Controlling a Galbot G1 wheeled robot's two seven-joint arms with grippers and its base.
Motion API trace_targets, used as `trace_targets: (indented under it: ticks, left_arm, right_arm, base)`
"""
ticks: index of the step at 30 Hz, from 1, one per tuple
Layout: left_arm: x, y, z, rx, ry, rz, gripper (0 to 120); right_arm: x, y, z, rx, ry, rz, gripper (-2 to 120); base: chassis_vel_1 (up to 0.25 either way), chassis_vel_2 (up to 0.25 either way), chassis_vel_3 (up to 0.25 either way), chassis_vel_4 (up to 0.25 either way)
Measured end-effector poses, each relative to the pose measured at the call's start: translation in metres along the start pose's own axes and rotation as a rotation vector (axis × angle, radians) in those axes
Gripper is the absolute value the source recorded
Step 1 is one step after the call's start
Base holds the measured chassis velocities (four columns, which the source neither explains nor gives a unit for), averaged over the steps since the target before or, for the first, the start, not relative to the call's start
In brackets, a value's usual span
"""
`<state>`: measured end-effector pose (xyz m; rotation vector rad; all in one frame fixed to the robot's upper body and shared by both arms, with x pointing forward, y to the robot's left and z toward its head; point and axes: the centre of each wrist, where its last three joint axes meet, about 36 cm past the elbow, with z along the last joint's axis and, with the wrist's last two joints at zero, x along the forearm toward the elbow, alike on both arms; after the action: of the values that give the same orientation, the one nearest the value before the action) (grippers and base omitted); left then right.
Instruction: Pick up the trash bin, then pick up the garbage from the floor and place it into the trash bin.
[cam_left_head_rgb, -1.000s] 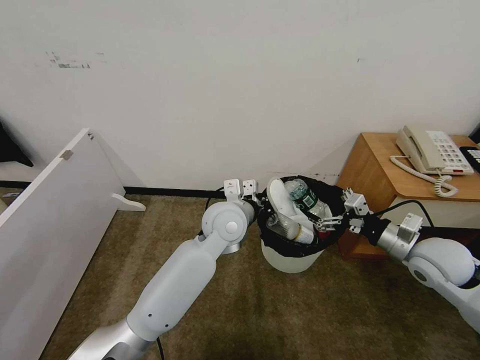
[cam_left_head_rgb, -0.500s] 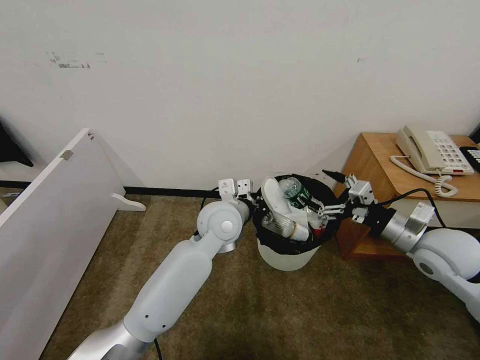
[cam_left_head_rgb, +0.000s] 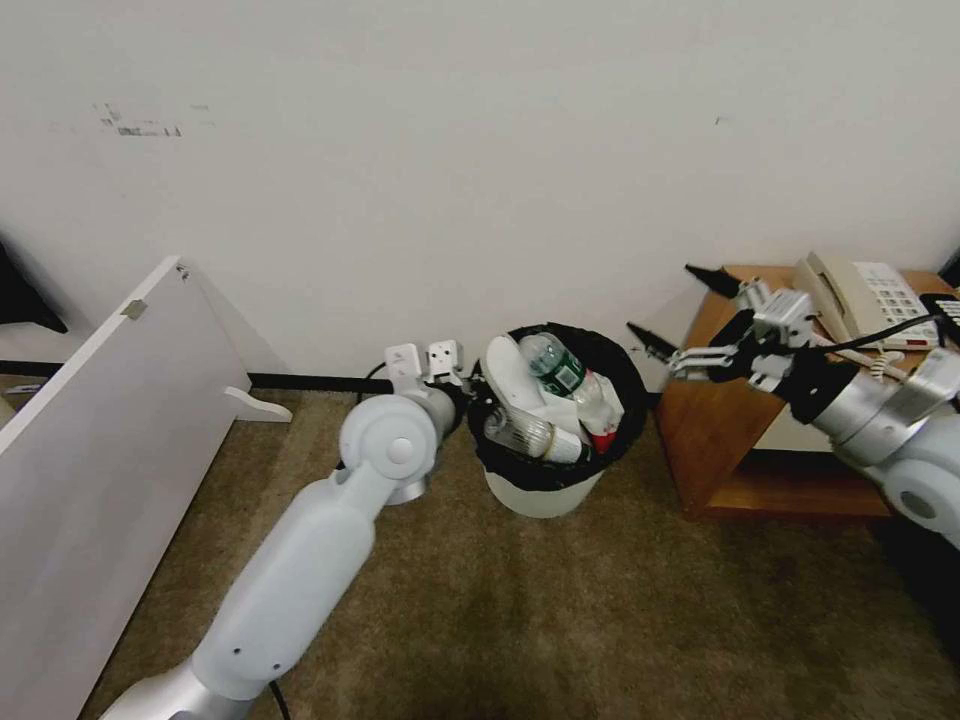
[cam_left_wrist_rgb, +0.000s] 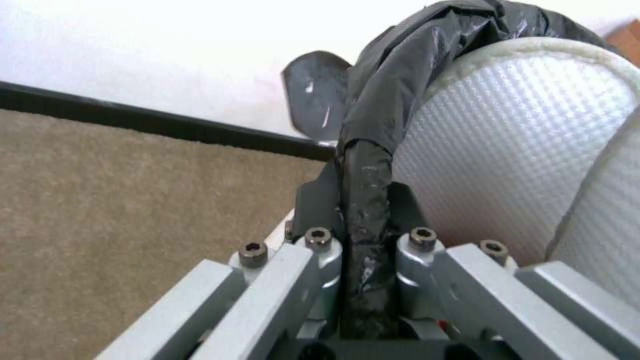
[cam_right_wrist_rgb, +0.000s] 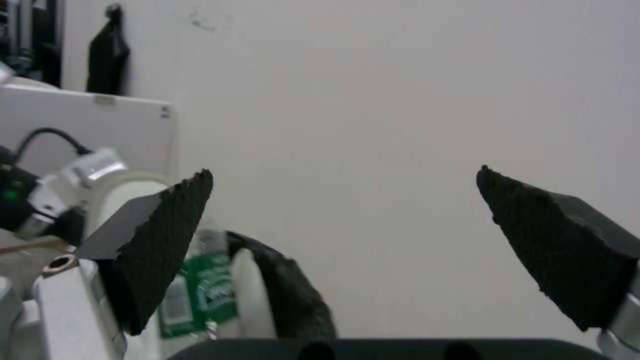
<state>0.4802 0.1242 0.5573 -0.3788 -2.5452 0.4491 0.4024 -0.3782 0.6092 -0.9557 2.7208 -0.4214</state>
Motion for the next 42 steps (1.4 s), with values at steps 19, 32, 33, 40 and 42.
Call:
trace_targets:
  ticks: [19,32,33,40,42]
  left_arm:
    - [0.053,0.030,-0.032,-0.016,-0.124,-0.053,4]
    - [0.074,0.045,-0.045,-0.019,-0.186,-0.093,4]
    - [0.075,0.045,-0.046,-0.020,-0.187,-0.093,4]
    - [0.077,0.046,-0.047,-0.013,-0.188,-0.099,4]
    - [0.078,0.048,-0.046,-0.009,-0.189,-0.101,4]
  right_arm:
    - [0.017,0.002,-0.005,-0.076,0.134,0.451,100]
    - [0.034,0.020,0.023,-0.108,0.153,0.657,100]
    - [0.035,0.021,0.026,-0.103,0.151,0.664,100]
    - [0.041,0.021,0.028,-0.088,0.142,0.683,100]
    - [0.043,0.022,0.027,-0.086,0.132,0.689,100]
  base:
    - [0.000,0.000,0.000,0.000]
    - [0.000,0.000,0.000,0.000]
    - [0.000,0.000,0.000,0.000]
    - [0.000,0.000,0.000,0.000]
    - [0.000,0.000,0.000,0.000]
